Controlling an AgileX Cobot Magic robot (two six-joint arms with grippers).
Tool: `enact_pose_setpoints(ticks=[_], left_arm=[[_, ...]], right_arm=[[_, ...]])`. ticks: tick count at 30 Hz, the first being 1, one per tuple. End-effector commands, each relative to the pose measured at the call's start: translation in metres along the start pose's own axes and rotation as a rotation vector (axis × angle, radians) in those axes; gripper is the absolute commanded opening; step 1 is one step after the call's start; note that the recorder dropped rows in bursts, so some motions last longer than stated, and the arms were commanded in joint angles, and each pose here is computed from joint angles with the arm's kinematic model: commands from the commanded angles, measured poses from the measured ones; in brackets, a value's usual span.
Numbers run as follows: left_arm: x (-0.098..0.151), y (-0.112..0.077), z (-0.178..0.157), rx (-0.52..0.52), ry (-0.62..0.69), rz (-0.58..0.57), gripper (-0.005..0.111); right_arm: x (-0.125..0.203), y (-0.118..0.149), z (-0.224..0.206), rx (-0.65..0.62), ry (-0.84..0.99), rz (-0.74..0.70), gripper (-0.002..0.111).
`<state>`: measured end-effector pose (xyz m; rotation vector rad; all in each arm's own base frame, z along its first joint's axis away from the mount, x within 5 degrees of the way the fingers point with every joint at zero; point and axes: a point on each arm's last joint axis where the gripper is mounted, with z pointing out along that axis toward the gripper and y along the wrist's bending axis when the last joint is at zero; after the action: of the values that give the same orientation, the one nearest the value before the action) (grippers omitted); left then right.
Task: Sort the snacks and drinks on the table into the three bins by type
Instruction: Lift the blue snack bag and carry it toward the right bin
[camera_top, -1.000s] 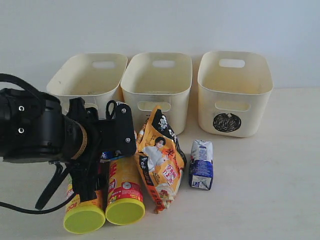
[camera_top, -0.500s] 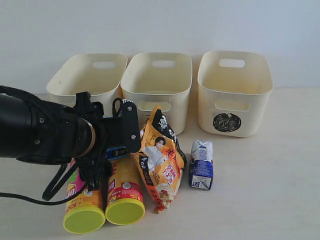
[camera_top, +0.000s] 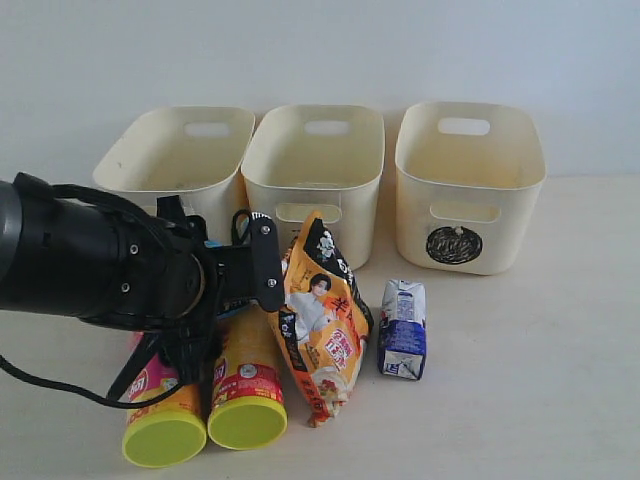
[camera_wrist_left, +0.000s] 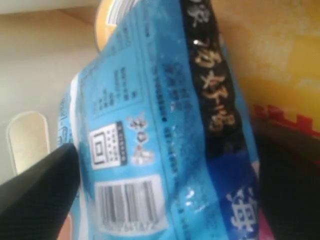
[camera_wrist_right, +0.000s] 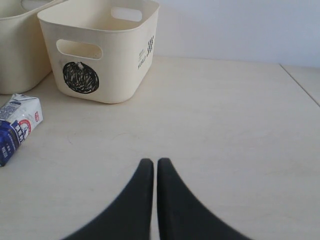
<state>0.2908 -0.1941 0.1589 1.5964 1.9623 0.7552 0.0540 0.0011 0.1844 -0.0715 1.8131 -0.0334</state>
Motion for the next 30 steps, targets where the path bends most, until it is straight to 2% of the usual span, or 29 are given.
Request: enact_pose_setpoints(ticks=[1,2,6,7,8,12,20,24,30], left_arm=[[0.0,-0.004,0.005,0.012,0.017,-0.006,0.078],[0.0,-0.004,0.005,0.011,0.017,-0.004,0.076],[0.0,-0.002,0.005,-0.013,0.022,0.02,0.036],[0.0,-0.002,0.005,-0.017,0.02,0.022,0.023],[0.0,-0.002,0.005,-0.02,0.021,0.023,0.004],[-0.002,0.003,0.0,-0.039,0.002,-0.014,0.004],[0.002,0.045,-0.046,-0.15,-0.068,-0.142,0.004],[0.014,0.059,-0.079,-0.144,-0.109,-0.236,0.004],[0.031,0.069,-0.121,-0.074,-0.186,-0.338,0.004]], right_arm=[[0.0,0.0,0.0,0.001,-0.008,-0.007,0.0],[0.0,0.0,0.0,0.001,-0.008,-0.007,0.0],[0.0,0.0,0.0,0.001,-0.008,-0.007,0.0],[0.0,0.0,0.0,0.001,-0.008,-0.007,0.0],[0.0,0.0,0.0,0.001,-0.008,-0.007,0.0],[0.0,0.0,0.0,0.001,-0.008,-0.007,0.0],[0.0,0.0,0.0,0.001,-0.008,-0.007,0.0],[0.0,0.0,0.0,0.001,-0.008,-0.007,0.0],[0.0,0.0,0.0,0.001,-0.008,-0.007,0.0]])
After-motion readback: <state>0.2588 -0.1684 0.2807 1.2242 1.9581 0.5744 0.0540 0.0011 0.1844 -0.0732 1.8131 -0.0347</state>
